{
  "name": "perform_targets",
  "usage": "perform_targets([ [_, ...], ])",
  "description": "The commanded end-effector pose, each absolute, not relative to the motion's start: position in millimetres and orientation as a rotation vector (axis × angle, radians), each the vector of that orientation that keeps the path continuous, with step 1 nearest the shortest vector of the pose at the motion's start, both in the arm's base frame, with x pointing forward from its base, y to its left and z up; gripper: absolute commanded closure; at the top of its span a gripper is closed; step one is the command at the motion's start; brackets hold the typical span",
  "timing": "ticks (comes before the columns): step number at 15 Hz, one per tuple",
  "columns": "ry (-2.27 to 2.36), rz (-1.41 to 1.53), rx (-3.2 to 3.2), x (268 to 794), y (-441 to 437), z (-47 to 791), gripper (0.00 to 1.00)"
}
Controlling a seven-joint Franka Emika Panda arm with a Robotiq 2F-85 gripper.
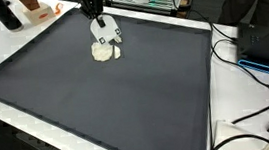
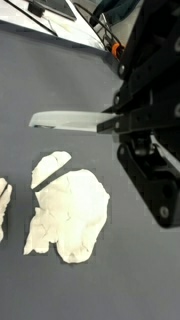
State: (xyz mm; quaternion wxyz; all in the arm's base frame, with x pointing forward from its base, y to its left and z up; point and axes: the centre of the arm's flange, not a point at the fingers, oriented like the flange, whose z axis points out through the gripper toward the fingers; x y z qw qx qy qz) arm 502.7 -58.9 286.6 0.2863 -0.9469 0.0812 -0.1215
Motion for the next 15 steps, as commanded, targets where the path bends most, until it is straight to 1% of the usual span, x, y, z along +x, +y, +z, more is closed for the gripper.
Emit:
perform_targets([
  [1,0.301,-0.312,-2.505,493.5,-65.9,280.1,0.99],
  [15,0.575,-0.234,-2.590,474.5,-57.4,293.7,0.99],
])
